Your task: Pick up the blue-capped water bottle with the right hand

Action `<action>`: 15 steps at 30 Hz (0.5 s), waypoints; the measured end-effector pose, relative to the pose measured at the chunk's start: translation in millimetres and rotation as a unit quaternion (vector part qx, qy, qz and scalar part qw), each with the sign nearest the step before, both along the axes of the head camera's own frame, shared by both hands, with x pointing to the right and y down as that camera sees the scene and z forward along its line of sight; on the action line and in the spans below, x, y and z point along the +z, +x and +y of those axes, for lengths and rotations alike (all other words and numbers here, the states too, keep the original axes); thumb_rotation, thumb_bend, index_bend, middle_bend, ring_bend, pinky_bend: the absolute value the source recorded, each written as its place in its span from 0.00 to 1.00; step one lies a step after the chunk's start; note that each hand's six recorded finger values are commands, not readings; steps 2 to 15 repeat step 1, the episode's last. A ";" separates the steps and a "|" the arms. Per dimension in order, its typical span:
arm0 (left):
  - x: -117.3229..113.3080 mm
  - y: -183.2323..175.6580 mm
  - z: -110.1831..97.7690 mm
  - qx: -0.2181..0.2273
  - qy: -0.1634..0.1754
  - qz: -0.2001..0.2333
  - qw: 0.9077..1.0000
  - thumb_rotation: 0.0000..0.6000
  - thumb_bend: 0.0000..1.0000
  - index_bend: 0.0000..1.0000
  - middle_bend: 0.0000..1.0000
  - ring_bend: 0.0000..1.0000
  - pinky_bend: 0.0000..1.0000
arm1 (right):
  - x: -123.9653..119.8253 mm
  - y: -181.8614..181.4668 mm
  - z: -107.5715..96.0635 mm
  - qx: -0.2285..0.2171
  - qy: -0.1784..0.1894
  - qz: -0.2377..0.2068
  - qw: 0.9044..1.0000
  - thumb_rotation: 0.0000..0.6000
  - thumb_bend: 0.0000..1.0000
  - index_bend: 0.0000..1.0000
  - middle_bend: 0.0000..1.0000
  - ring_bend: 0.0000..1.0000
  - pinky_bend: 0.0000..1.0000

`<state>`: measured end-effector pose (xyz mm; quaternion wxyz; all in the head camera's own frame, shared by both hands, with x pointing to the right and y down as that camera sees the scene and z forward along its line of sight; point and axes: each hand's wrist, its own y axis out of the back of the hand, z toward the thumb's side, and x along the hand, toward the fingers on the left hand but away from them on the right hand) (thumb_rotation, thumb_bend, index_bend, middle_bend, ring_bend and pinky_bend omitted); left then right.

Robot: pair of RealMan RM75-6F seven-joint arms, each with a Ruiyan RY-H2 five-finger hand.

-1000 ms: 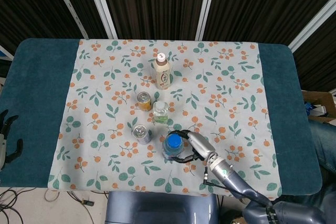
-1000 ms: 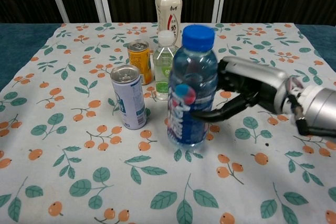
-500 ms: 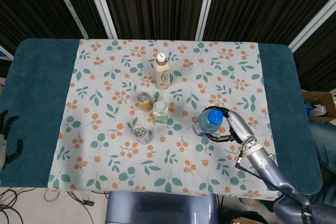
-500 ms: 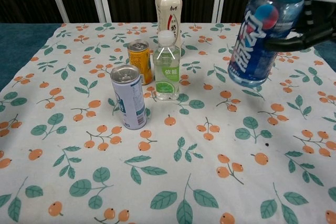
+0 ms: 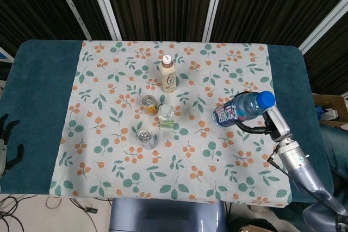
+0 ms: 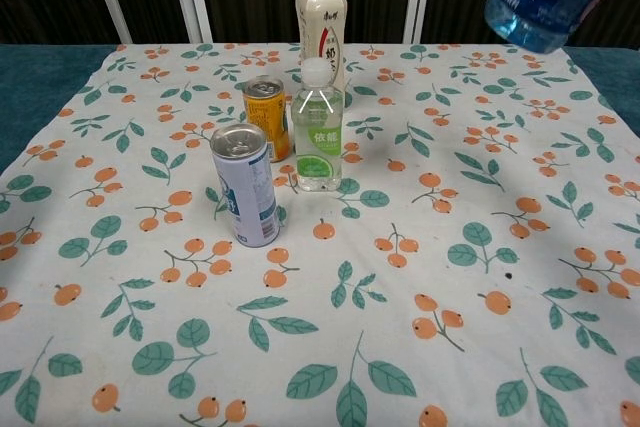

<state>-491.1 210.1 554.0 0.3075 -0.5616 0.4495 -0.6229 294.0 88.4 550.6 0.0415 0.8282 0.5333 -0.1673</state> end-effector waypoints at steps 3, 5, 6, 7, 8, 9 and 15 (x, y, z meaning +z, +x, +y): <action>0.1 0.2 -0.1 0.000 0.000 0.000 1.000 1.00 0.47 0.17 0.00 0.03 0.00 | -3.8 3.4 -1.8 0.006 -0.001 -0.015 1.000 1.00 0.44 0.38 0.43 0.39 0.22; 0.1 0.2 -0.1 0.000 0.000 0.000 1.000 1.00 0.47 0.17 0.00 0.03 0.00 | -3.8 3.4 -1.8 0.006 -0.001 -0.015 1.000 1.00 0.44 0.38 0.43 0.39 0.22; 0.1 0.2 -0.1 0.000 0.000 0.000 1.000 1.00 0.47 0.17 0.00 0.03 0.00 | -3.8 3.4 -1.8 0.006 -0.001 -0.015 1.000 1.00 0.44 0.38 0.43 0.39 0.22; 0.1 0.2 -0.1 0.000 0.000 0.000 1.000 1.00 0.47 0.17 0.00 0.03 0.00 | -3.8 3.4 -1.8 0.006 -0.001 -0.015 1.000 1.00 0.44 0.38 0.43 0.39 0.22; 0.1 0.2 -0.1 0.000 0.000 0.000 1.000 1.00 0.47 0.17 0.00 0.03 0.00 | -3.8 3.4 -1.8 0.006 -0.001 -0.015 1.000 1.00 0.44 0.38 0.43 0.39 0.22; 0.1 0.2 -0.1 0.000 0.000 0.000 1.000 1.00 0.47 0.17 0.00 0.03 0.00 | -3.8 3.4 -1.8 0.006 -0.001 -0.015 1.000 1.00 0.44 0.38 0.43 0.39 0.22; 0.1 0.2 -0.1 0.000 0.000 0.000 1.000 1.00 0.47 0.17 0.00 0.03 0.00 | -3.8 3.4 -1.8 0.006 -0.001 -0.015 1.000 1.00 0.44 0.38 0.43 0.39 0.22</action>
